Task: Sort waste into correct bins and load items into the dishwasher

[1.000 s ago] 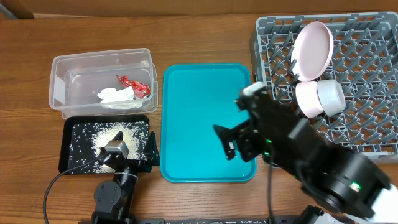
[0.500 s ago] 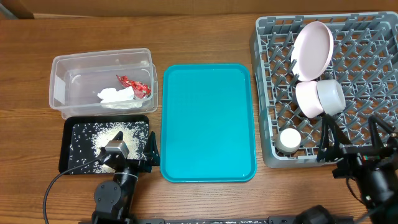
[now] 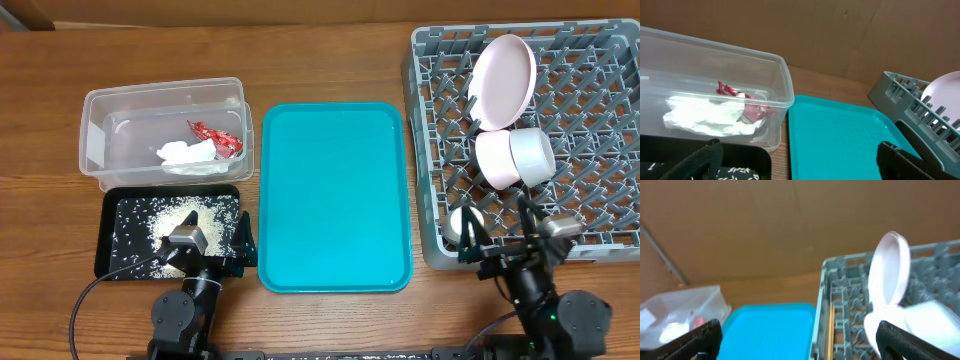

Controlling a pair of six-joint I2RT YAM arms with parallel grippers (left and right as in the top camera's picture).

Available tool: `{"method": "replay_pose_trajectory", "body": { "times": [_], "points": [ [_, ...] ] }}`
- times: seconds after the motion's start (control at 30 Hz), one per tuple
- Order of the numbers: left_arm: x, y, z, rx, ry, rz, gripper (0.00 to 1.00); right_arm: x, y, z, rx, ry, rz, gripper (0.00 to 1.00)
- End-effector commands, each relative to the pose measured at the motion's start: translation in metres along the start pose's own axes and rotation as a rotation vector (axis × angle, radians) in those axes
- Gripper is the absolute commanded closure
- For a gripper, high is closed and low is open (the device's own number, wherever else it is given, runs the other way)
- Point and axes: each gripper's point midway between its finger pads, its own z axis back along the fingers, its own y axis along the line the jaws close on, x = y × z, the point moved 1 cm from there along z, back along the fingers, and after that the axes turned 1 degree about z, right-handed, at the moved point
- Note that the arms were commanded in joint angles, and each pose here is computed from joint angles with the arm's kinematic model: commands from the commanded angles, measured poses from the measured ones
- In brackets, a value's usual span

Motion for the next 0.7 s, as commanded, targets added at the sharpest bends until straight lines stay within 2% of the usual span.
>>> {"method": "replay_pose_trajectory", "body": {
  "times": [0.0, 0.37, 0.67],
  "points": [
    [0.0, -0.001, 0.0, -0.008, -0.005, 0.011, 0.0, -0.017, 0.0, -0.002, 0.038, -0.01, 0.012, 0.0],
    [0.0, -0.001, 0.0, -0.008, -0.005, 0.011, 0.0, -0.06, -0.018, -0.023, 0.035, -0.072, 0.03, 0.0],
    [0.0, -0.001, 0.0, -0.007, -0.005, 0.011, 0.0, -0.066, -0.021, -0.024, 0.02, -0.05, 0.022, 0.0]
  ]
}}
